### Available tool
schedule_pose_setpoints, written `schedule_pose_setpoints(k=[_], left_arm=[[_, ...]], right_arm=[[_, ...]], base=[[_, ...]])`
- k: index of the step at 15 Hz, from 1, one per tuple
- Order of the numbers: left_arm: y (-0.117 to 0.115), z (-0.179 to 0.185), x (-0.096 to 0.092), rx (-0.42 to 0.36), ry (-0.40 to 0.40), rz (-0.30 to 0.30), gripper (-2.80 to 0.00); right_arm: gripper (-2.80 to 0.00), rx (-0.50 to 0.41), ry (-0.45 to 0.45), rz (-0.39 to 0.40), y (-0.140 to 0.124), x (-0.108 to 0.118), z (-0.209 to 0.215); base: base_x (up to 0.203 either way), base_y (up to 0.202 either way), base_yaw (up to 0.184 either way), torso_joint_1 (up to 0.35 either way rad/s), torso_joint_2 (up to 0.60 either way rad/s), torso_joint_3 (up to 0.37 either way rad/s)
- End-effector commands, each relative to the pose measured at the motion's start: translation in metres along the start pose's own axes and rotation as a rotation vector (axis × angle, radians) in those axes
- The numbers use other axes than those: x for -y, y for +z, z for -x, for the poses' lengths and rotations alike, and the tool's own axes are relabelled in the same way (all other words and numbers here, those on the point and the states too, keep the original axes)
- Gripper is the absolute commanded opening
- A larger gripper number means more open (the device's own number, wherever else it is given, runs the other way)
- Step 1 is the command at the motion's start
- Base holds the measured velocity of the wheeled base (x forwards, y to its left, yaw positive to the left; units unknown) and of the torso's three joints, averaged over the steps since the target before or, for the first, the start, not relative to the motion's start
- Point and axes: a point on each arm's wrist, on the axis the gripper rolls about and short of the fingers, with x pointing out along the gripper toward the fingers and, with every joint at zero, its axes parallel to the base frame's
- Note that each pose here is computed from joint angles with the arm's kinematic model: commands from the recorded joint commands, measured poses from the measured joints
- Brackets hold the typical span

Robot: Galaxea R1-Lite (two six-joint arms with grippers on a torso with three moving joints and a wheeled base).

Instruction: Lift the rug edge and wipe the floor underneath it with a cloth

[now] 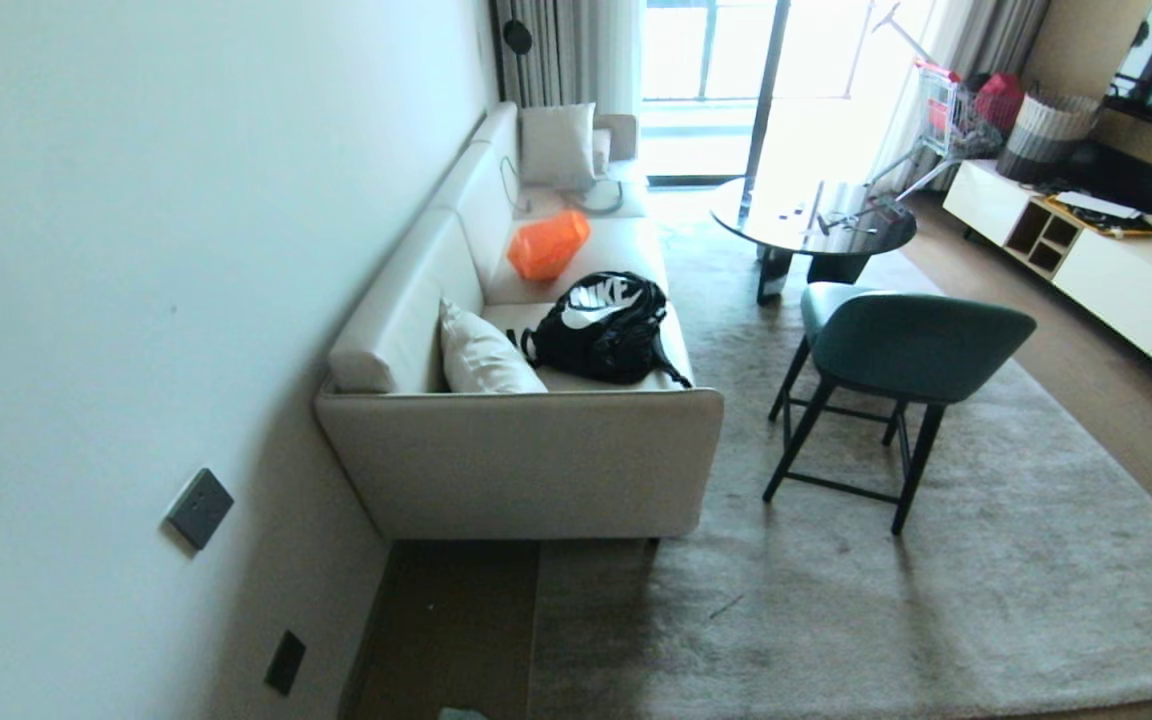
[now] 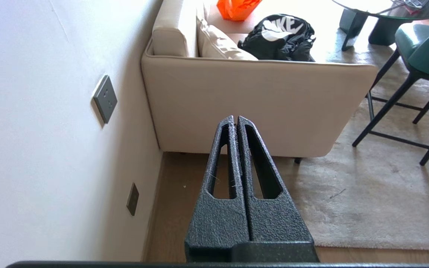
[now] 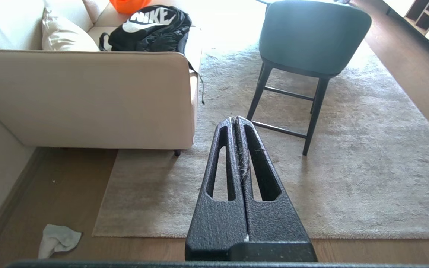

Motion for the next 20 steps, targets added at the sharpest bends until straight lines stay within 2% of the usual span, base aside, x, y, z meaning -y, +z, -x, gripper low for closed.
schedule_pose_setpoints(k=[1, 4, 20], left_arm=[[-0.0002, -0.0001, 0.0000, 0.000, 0.001, 0.000, -2.80], [-0.0002, -0.0001, 0.0000, -0.001, 0.001, 0.002, -2.80], [0.0000, 0.0000, 0.0000, 0.000, 0.001, 0.001, -2.80]], right_arm=[[-2.80, 0.000, 0.000, -0.003, 0.0001, 0.0000, 0.0000], [-2.80, 0.001, -0.006, -0.058, 0.0001, 0.0001, 0.0000], [-2.80, 0.000, -0.006, -0.061, 0.0001, 0.0001, 0.0000]], base=[[0.000, 0.000, 0.000, 0.151, -0.33, -0.178], [0.000, 0.000, 0.000, 0.018, -0.06, -0.018], [0.000, 0.000, 0.000, 0.000, 0.00, 0.000]])
